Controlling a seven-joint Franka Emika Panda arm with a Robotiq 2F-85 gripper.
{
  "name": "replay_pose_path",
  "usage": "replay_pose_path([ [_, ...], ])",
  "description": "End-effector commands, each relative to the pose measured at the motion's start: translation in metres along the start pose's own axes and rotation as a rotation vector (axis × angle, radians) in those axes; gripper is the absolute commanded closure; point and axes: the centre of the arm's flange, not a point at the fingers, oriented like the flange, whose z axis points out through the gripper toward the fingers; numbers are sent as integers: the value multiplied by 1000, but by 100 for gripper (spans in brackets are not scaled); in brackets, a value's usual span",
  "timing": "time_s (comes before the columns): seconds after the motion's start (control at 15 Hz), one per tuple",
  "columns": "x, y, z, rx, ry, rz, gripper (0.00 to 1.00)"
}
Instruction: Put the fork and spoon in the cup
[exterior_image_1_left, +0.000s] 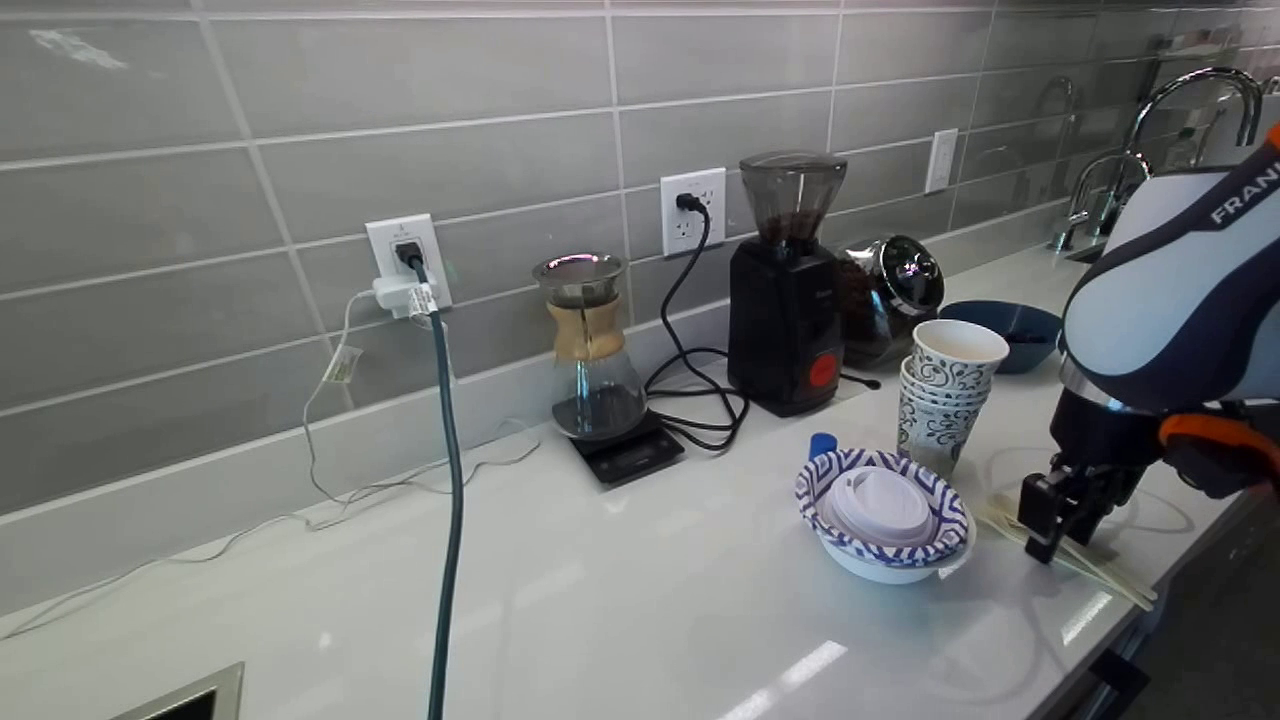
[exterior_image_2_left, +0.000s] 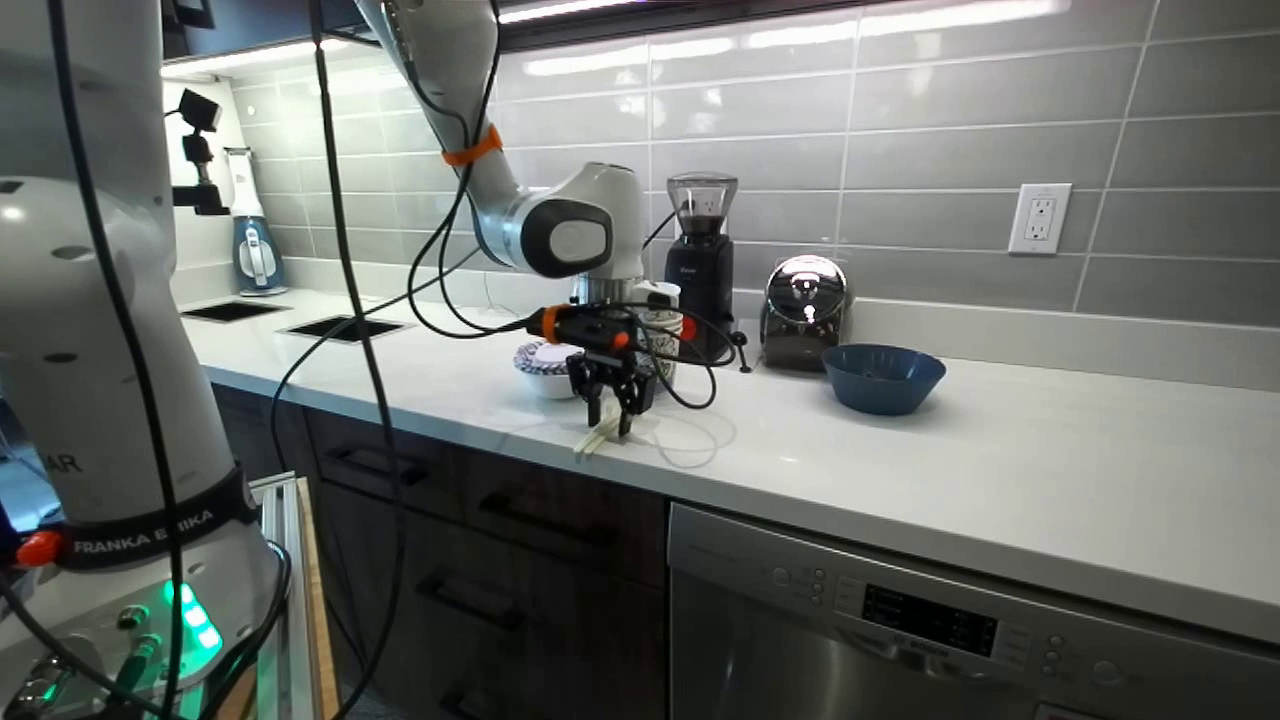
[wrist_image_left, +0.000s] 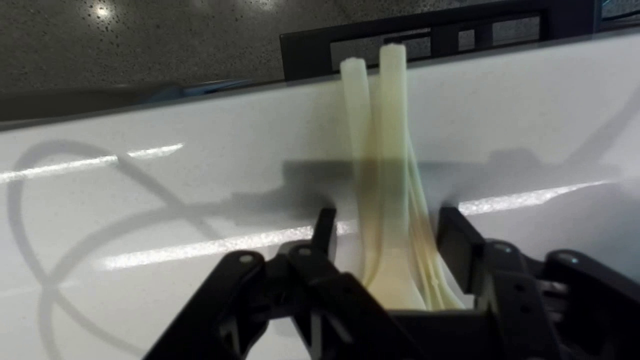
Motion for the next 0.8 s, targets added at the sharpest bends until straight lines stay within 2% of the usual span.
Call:
replay_pose_path([
  [0.0, 10, 1, 2, 13, -22, -6, 77],
  [0.2, 13, -3, -4, 16, -18, -7, 98],
  [0.27, 15, -6, -6, 18, -18, -11, 99],
  [0.4, 17, -11, -9, 18, -10, -20, 95],
  [0.73, 15, -12, -28, 45, 23, 6, 95],
])
